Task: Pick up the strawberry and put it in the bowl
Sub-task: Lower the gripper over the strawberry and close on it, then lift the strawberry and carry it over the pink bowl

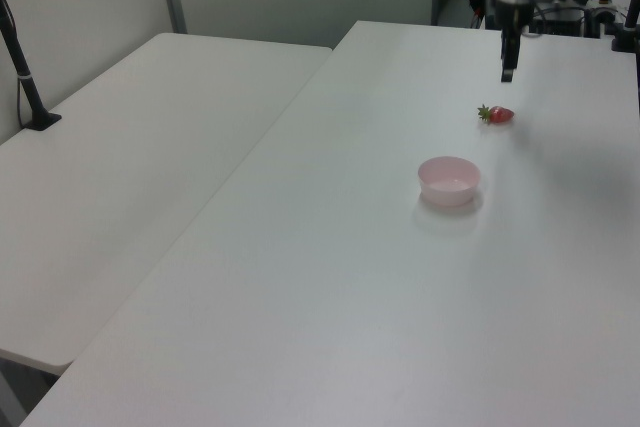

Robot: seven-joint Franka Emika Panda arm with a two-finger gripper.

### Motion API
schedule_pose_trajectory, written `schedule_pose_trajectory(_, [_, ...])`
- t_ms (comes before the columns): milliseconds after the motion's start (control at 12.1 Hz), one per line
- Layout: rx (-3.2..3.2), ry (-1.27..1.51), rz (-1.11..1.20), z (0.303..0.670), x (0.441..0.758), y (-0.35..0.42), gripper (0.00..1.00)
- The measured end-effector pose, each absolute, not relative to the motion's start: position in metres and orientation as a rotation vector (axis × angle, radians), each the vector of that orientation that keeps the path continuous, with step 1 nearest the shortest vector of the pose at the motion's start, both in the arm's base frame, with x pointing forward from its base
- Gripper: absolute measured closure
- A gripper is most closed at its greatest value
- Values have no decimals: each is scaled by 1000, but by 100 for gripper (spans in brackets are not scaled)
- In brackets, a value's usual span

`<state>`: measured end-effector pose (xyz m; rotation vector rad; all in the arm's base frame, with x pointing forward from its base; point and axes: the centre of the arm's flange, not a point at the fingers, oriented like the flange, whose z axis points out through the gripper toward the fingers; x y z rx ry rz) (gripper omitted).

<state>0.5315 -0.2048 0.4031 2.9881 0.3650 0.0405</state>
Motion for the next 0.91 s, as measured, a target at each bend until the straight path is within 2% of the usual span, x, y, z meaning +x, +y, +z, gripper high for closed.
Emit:
schedule_pose_trajectory(165, [2984, 364, 26, 353, 533, -214, 0])
schedule_pose_trajectory(331, [2978, 376, 16, 321, 539, -215, 0])
schedule_pose_trajectory(579, [2982, 385, -18, 298, 541, -215, 5])
schedule_pose_trajectory(662, [2981, 387, -14, 299, 542, -214, 15])
schedule_pose_trajectory(827, [2978, 389, -5, 302, 544, -213, 51])
schedule_pose_trajectory(910, [2979, 385, -1, 303, 545, -212, 56])
